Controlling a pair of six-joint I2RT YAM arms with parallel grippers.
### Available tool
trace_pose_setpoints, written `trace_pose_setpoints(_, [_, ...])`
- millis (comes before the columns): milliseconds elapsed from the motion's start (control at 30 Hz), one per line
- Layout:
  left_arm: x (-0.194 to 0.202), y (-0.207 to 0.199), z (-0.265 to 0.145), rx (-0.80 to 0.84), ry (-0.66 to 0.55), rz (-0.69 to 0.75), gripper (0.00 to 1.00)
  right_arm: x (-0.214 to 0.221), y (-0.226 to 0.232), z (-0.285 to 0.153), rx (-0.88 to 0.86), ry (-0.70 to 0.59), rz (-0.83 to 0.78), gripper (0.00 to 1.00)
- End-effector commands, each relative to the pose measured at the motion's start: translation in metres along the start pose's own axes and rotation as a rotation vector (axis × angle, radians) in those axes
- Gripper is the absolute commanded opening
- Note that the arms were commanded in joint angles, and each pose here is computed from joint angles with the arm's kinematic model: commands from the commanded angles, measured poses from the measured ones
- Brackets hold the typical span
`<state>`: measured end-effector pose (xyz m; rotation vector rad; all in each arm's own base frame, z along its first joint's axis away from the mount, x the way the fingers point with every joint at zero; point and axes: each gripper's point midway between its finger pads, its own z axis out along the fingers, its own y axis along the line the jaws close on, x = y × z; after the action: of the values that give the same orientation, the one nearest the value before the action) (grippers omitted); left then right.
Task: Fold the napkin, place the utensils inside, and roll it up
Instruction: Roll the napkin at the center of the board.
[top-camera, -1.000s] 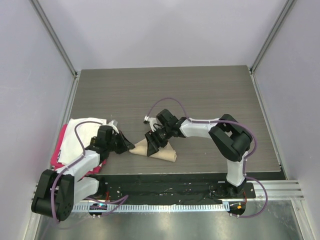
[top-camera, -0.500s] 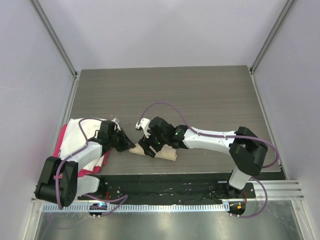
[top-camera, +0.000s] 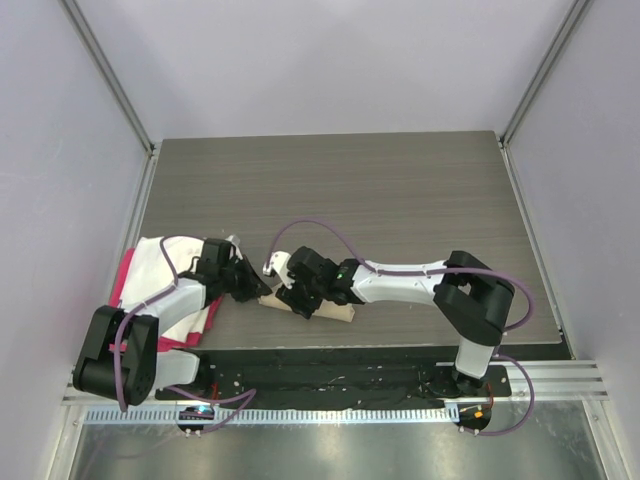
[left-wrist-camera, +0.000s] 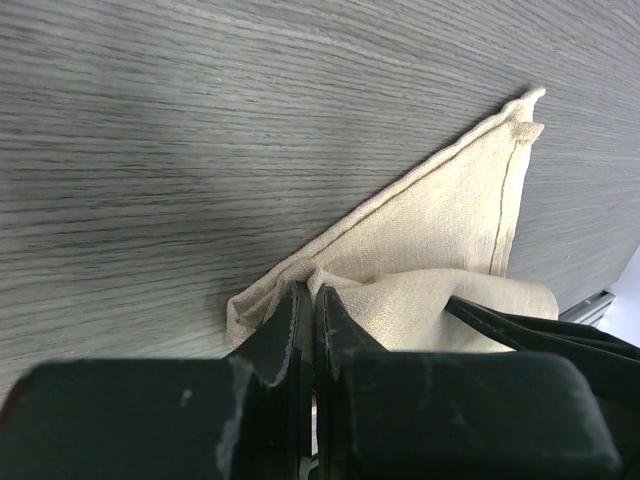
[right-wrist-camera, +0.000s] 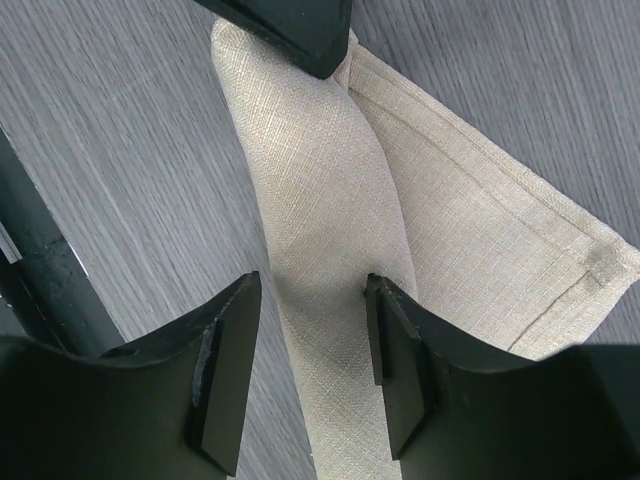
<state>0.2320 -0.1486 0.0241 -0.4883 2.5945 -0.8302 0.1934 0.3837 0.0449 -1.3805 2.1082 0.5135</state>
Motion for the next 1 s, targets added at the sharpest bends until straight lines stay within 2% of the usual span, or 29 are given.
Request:
trace_pose_setpoints(0, [0.004, 0.009, 0.0, -0.048, 0.027, 0.006, 0.0, -0.011, 0.003, 0.003, -0.021, -0.021, -0.017, 0.52])
trace_pose_setpoints(400, [-0.008, -0.004, -0.002, -0.02, 0.004, 0.029, 0.0, 0.044, -0.006, 0.022, 0.044, 0.11, 0.001, 0.54])
trace_pose_setpoints(533, [-0.01, -0.006, -0.002, -0.015, 0.003, 0.032, 0.05, 0.057, -0.011, 0.022, 0.087, 0.144, 0.001, 0.56])
trace_pose_setpoints(600, [-0.014, -0.01, -0.004, -0.009, -0.012, 0.039, 0.09, 0.065, -0.012, 0.023, 0.109, 0.169, 0.008, 0.52])
trace_pose_setpoints(633, [-0.017, -0.011, -0.005, -0.015, -0.023, 0.041, 0.14, 0.068, -0.012, 0.024, 0.11, 0.181, 0.014, 0.48])
trace_pose_setpoints(667, [-0.022, -0.014, -0.007, -0.013, -0.035, 0.048, 0.18, 0.073, -0.011, 0.024, 0.11, 0.202, 0.02, 0.39])
trace_pose_setpoints(700, [-0.025, -0.015, -0.009, -0.016, -0.047, 0.058, 0.23, 0.077, -0.009, 0.026, 0.101, 0.216, 0.033, 0.36])
trace_pose_setpoints(733, [-0.028, -0.014, -0.011, -0.036, -0.062, 0.06, 0.34, 0.079, -0.008, 0.025, 0.096, 0.224, 0.039, 0.34])
trace_pose_setpoints(800, [-0.035, -0.015, -0.016, -0.052, -0.089, 0.077, 0.47, 0.082, -0.002, 0.024, 0.06, 0.238, 0.054, 0.28])
trace_pose_setpoints(833, [-0.037, -0.014, -0.02, -0.063, -0.1, 0.085, 0.59, 0.08, 0.004, 0.023, 0.025, 0.237, 0.063, 0.26])
trace_pose_setpoints(967, [-0.046, -0.006, -0.031, -0.114, -0.17, 0.111, 0.7, 0.074, 0.018, 0.017, -0.095, 0.257, 0.117, 0.22])
